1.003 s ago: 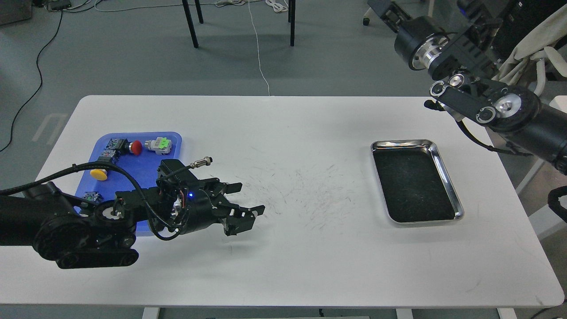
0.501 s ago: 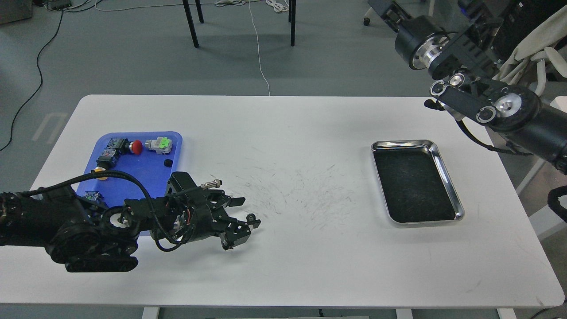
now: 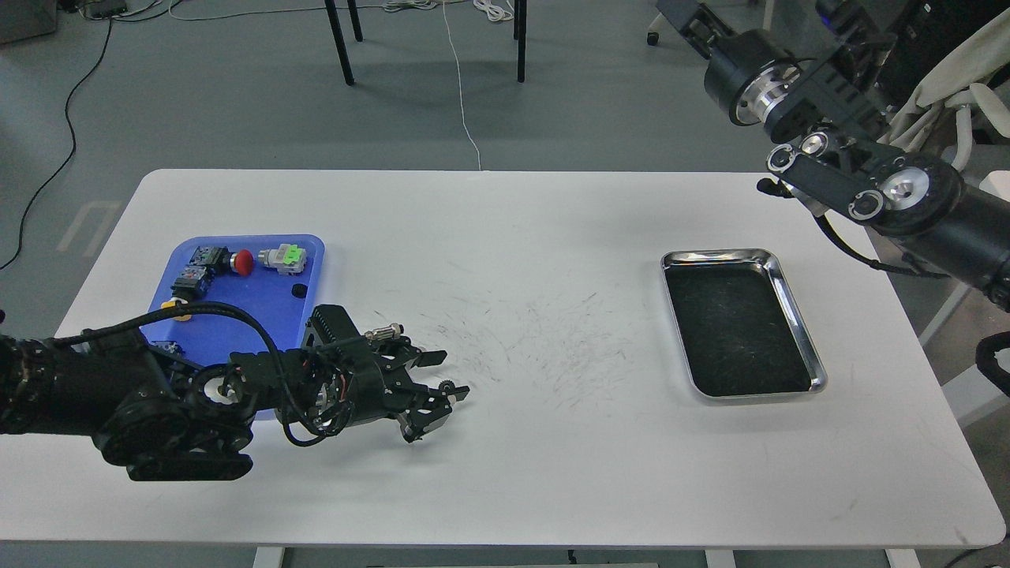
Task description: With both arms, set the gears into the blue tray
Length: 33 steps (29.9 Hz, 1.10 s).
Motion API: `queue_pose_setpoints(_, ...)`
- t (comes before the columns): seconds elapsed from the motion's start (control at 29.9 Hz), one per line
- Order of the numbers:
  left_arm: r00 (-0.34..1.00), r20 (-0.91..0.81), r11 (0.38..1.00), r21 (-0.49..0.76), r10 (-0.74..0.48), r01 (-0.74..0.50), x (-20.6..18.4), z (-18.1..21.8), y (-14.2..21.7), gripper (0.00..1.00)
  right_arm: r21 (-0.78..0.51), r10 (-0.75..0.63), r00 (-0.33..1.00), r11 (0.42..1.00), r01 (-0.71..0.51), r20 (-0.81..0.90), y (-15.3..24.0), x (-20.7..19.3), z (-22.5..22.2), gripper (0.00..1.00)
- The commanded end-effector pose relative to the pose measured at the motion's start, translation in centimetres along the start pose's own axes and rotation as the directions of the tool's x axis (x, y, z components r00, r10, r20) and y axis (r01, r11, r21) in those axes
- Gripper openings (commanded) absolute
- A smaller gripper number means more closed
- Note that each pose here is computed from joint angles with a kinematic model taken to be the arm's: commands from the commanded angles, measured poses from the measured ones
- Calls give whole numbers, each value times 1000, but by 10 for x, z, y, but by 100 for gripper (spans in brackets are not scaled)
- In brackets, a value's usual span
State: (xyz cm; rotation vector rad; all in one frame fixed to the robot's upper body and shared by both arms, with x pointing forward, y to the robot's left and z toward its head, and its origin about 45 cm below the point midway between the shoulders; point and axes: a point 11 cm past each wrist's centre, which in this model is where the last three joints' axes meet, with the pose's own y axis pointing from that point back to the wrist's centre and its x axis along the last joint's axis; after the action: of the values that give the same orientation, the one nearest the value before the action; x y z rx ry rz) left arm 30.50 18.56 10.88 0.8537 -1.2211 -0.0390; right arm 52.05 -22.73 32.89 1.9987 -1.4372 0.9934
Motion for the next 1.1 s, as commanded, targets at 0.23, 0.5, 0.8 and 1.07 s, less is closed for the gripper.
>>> queue_pose_setpoints(0.23,1000,12,1000,10,-26,26,-9,-4,2,49,-1,-3,1000,1000,3,2,0,-2,1,73)
queue_pose_setpoints(0.5,999,8,999,7,-38,38,-17,-2,0,45,-2,-5,1000,1000,5,2,1,-3,1,73)
queue_pose_setpoints(0.8,999,10,999,5,-42,42,-20,-1,-4,36,-6,-6,1000,1000,6,2,2,-4,4,73)
queue_pose_setpoints(1.07,999,17,999,14,-43,43,-20,-4,-4,21,-8,-5,1000,1000,5,2,2,-4,5,73)
